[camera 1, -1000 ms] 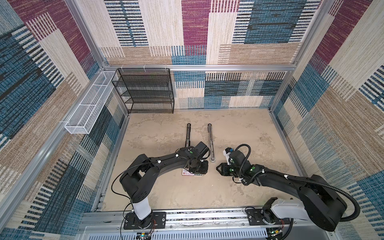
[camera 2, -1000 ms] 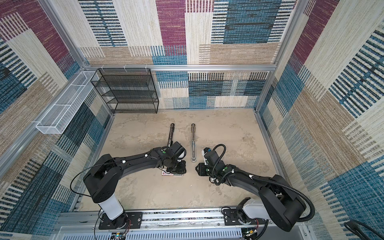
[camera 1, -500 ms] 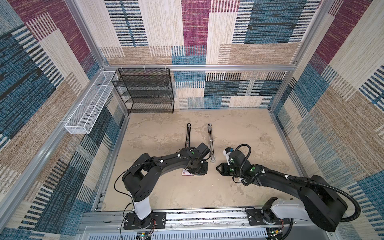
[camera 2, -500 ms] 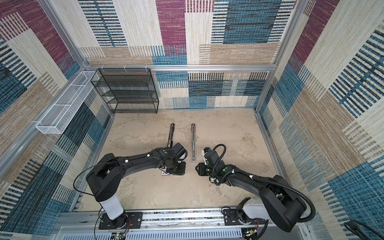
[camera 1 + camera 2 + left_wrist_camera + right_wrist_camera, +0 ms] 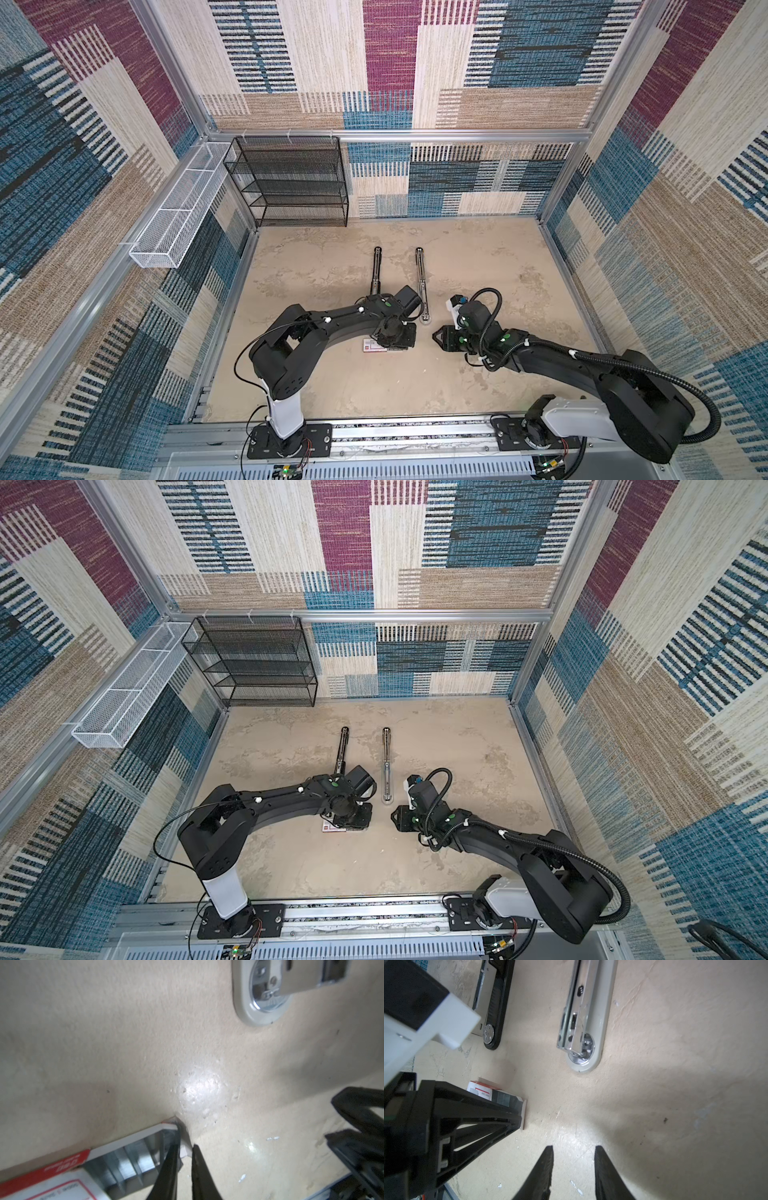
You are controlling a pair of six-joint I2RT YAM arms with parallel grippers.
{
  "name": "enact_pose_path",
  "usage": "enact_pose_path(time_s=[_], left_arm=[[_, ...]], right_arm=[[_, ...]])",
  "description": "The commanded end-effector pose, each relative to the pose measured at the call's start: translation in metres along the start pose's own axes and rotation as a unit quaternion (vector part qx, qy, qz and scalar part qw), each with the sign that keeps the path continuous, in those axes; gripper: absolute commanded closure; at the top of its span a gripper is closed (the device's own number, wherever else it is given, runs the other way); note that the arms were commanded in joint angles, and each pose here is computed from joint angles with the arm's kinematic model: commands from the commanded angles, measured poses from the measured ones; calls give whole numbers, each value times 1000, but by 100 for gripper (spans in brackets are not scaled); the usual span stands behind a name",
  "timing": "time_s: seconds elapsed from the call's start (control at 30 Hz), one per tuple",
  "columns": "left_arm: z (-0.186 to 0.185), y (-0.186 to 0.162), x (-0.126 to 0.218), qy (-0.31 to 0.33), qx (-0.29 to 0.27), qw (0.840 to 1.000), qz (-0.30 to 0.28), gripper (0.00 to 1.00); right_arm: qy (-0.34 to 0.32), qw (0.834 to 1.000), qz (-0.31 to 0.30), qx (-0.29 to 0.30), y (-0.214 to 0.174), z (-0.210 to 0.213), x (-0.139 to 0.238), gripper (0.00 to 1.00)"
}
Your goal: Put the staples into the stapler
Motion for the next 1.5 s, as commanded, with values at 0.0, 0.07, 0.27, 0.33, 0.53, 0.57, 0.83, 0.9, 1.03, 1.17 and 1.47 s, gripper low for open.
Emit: enact_pose_path(time_s=[0.0, 0.07, 0.27, 0.33, 0.53, 0.57, 0.83, 0.9, 1.03, 1.17, 1.47], left_arm=[[5, -3, 2, 17, -5, 1000, 6, 83], [6, -4, 4, 17, -5, 1000, 5, 82], [7, -4, 10, 20, -5, 1000, -3, 82], [7, -3, 12, 21, -8, 1000, -6, 81], [8, -6, 5, 19, -9, 1000, 5, 84], [7, -6, 4, 18, -9, 1000, 6, 84], [6, -5, -1, 15, -9, 1000, 13, 84], [6, -3, -1, 14, -10, 1000, 12, 83], [6, -3, -2, 16, -10, 1000, 14, 82], [7, -4, -5, 17, -10, 1000, 18, 81], [11, -5, -7, 34, -13, 999, 30, 90]], right_arm=[[9, 1000, -7, 4, 4, 5, 1, 63], [9, 1000, -7, 4, 4, 5, 0, 63], [10, 1000, -5, 4, 4, 6, 0, 63], [11, 1000, -5, 4, 4, 7, 0, 63], [13, 1000, -4, 4, 4, 7, 0, 63], [12, 1000, -5, 3, 4, 7, 0, 63], [11, 1000, -5, 2, 3, 5, 1, 63], [11, 1000, -5, 2, 3, 5, 1, 63], [11, 1000, -4, 2, 2, 4, 0, 63], [12, 1000, -5, 1, 2, 4, 1, 63], [14, 1000, -5, 0, 2, 4, 1, 63]])
Point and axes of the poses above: each gripper's point midway between its finger pads, its own x axis back along the fingers, its own z axis along the line the jaws close on, y = z × x, the point moved 3 cm from there along x, back along the fingers, and after that the axes turned 15 degrees about -x, right-handed, at the moved point
